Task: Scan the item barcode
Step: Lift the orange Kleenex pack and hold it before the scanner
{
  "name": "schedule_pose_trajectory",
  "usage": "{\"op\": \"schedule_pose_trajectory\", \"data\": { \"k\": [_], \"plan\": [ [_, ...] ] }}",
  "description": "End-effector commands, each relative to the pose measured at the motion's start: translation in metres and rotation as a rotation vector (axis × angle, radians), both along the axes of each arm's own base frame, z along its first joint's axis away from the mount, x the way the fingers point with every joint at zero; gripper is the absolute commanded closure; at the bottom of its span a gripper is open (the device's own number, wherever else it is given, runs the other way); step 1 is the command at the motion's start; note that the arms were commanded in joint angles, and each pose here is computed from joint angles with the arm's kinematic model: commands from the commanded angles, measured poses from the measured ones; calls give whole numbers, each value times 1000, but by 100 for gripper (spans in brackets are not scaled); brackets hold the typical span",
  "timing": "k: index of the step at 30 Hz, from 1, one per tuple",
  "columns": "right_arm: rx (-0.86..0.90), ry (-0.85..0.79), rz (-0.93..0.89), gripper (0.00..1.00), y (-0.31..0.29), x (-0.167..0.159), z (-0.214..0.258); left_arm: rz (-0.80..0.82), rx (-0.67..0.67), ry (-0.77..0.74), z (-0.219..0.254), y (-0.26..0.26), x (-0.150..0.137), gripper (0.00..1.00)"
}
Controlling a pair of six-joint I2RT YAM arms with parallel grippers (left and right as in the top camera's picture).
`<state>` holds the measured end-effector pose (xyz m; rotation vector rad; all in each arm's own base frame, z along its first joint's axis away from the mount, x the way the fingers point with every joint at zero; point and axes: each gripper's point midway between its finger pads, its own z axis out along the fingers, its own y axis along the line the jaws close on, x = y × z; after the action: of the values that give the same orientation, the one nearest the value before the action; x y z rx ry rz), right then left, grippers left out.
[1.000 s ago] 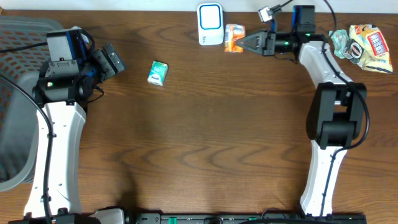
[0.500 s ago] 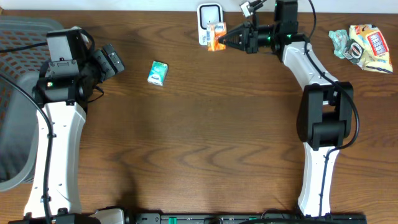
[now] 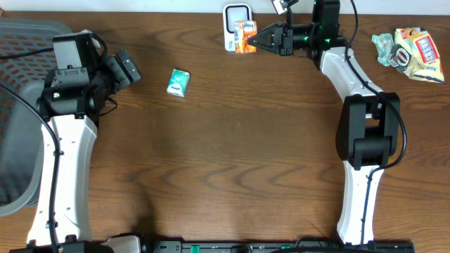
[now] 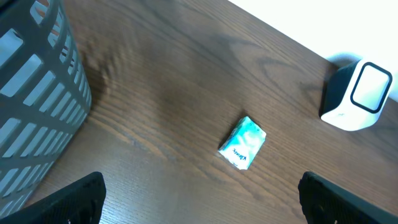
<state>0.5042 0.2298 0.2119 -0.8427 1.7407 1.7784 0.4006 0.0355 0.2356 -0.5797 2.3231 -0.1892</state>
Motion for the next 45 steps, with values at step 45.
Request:
{"op": "schedule_pose_trajectory", "data": {
  "k": [45],
  "plan": [
    [-1435,-1079,-812,99,-30,151,-47,9,12,1,1,3,0,2]
  ]
}}
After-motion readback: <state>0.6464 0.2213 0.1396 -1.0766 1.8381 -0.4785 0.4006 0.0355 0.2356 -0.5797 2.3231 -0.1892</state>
